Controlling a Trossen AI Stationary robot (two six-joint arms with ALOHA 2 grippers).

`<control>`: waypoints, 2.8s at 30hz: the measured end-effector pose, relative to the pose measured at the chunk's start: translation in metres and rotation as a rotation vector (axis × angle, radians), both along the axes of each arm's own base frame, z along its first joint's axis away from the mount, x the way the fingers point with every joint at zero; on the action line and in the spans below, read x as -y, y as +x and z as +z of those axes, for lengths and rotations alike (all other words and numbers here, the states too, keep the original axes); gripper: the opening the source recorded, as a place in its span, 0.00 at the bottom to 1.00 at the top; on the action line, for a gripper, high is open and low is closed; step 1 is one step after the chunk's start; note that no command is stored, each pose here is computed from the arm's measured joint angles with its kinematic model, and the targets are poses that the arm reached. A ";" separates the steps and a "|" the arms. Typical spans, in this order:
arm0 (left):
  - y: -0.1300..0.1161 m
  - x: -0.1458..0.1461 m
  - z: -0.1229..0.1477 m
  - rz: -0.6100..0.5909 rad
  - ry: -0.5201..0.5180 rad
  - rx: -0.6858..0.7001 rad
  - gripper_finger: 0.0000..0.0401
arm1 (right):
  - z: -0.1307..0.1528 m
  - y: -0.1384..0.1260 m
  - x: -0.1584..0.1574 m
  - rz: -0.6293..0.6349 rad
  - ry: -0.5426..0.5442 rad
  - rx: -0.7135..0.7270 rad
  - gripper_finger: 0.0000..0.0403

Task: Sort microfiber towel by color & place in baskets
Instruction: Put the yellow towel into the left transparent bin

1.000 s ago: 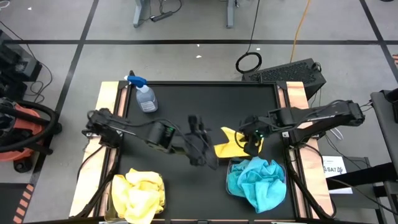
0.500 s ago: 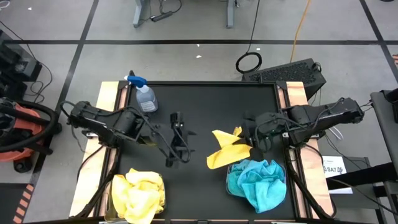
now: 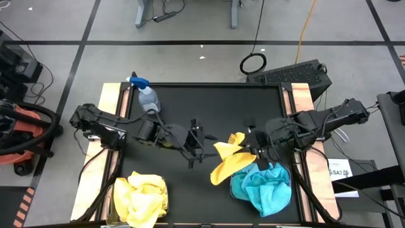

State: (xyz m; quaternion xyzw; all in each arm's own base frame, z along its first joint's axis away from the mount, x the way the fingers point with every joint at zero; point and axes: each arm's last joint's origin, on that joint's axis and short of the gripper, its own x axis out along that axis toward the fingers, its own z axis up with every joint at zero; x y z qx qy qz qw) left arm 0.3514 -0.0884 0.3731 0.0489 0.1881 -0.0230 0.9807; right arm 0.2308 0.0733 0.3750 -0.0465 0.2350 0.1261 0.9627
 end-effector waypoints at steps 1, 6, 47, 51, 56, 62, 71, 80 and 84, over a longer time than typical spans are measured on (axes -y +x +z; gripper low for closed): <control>0.002 -0.002 -0.005 -0.013 -0.018 0.012 0.68 | 0.001 0.000 -0.002 0.015 -0.013 0.018 0.01; 0.010 -0.009 -0.021 -0.045 -0.083 0.105 0.68 | 0.008 0.001 -0.008 0.079 -0.076 0.111 0.01; 0.031 -0.007 -0.054 -0.228 -0.014 0.216 0.05 | 0.001 0.024 -0.018 0.125 -0.193 0.189 0.15; 0.017 -0.006 -0.054 -0.191 0.015 0.092 0.04 | -0.005 0.020 -0.020 0.101 -0.214 0.120 0.33; -0.012 0.006 -0.041 -0.180 0.049 -0.014 0.04 | -0.010 0.016 -0.023 0.099 -0.237 0.067 0.54; -0.063 0.023 -0.017 -0.183 0.026 -0.117 0.04 | -0.017 0.011 -0.023 0.041 -0.258 -0.019 0.66; -0.143 0.042 0.029 -0.248 -0.144 -0.191 0.04 | -0.025 0.006 -0.021 0.017 -0.233 -0.123 0.63; -0.186 0.064 0.038 -0.308 -0.417 -0.312 0.05 | -0.026 0.005 -0.021 0.020 -0.238 -0.135 0.61; -0.193 0.075 0.033 -0.274 -0.505 -0.396 0.06 | -0.026 0.005 -0.021 0.019 -0.238 -0.134 0.61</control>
